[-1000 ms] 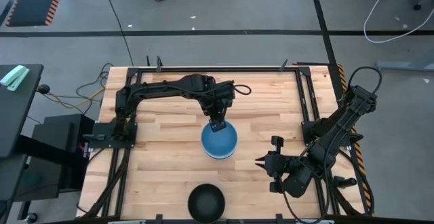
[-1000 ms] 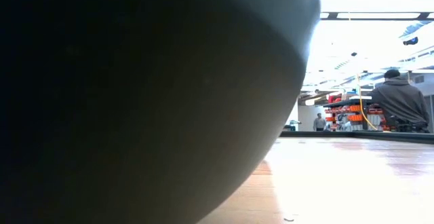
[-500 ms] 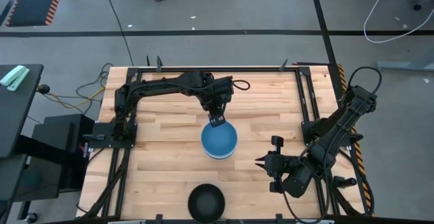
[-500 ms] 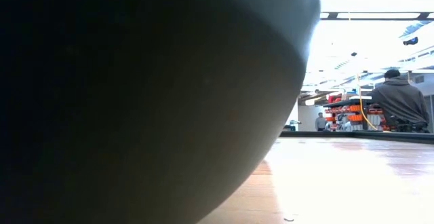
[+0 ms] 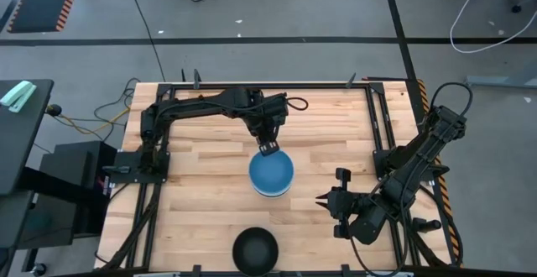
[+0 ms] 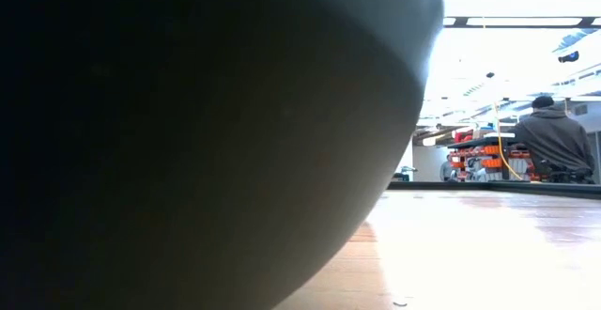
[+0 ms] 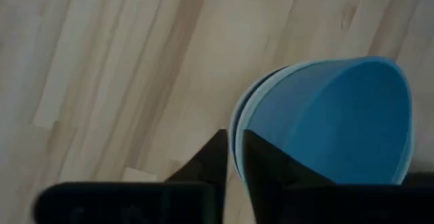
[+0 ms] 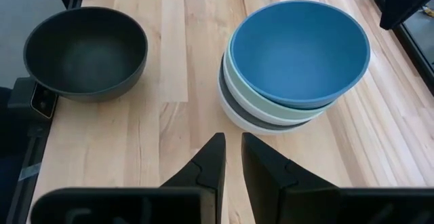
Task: Nest bowls inside each other
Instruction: Stack the blue bowl on top of the green bowl
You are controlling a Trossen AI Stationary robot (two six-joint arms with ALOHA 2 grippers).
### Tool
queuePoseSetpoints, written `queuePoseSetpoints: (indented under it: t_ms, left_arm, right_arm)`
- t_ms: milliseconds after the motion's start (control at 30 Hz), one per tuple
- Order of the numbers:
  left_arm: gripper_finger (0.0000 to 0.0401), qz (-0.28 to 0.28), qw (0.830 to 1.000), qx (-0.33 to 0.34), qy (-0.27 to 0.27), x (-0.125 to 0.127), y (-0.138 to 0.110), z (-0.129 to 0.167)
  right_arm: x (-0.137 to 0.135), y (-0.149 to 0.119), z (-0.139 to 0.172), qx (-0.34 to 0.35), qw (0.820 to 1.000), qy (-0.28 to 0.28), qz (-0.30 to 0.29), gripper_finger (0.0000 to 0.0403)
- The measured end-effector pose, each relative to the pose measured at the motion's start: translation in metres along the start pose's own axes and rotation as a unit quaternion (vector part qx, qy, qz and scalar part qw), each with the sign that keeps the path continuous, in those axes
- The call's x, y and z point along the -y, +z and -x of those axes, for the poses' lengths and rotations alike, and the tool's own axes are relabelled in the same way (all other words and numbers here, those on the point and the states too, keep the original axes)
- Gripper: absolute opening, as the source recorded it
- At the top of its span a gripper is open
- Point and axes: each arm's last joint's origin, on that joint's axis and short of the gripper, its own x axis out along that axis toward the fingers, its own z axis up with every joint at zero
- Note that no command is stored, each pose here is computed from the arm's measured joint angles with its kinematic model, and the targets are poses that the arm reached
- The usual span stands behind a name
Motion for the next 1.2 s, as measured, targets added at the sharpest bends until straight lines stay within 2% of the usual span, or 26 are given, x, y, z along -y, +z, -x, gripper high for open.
queuePoseSetpoints:
  t_ms: [100,400,633,1000,1200]
  left_arm:
    - [0.0009,-0.007,1.000,0.004,-0.003,0.004,-0.002,0.005]
    - [0.0006,-0.032,0.999,0.002,-0.043,0.026,-0.010,0.013]
    - [0.0004,-0.045,0.998,-0.002,-0.053,0.039,-0.014,0.013]
    - [0.0002,-0.029,0.998,-0.020,-0.045,0.027,-0.008,-0.002]
    - [0.0001,-0.023,0.999,-0.036,-0.033,0.018,-0.002,-0.024]
  right_arm:
    - [0.000,0.000,0.000,0.000,1.000,0.000,0.000,0.0056]
    - [0.000,-0.002,-0.001,-0.003,1.000,-0.002,0.003,0.0056]
    - [0.006,-0.015,-0.018,-0.028,0.999,-0.026,-0.006,0.0056]
    - [0.012,-0.021,-0.030,-0.055,0.998,-0.022,-0.019,0.0034]
    - [0.012,-0.021,-0.030,-0.055,0.998,-0.022,-0.019,0.0014]
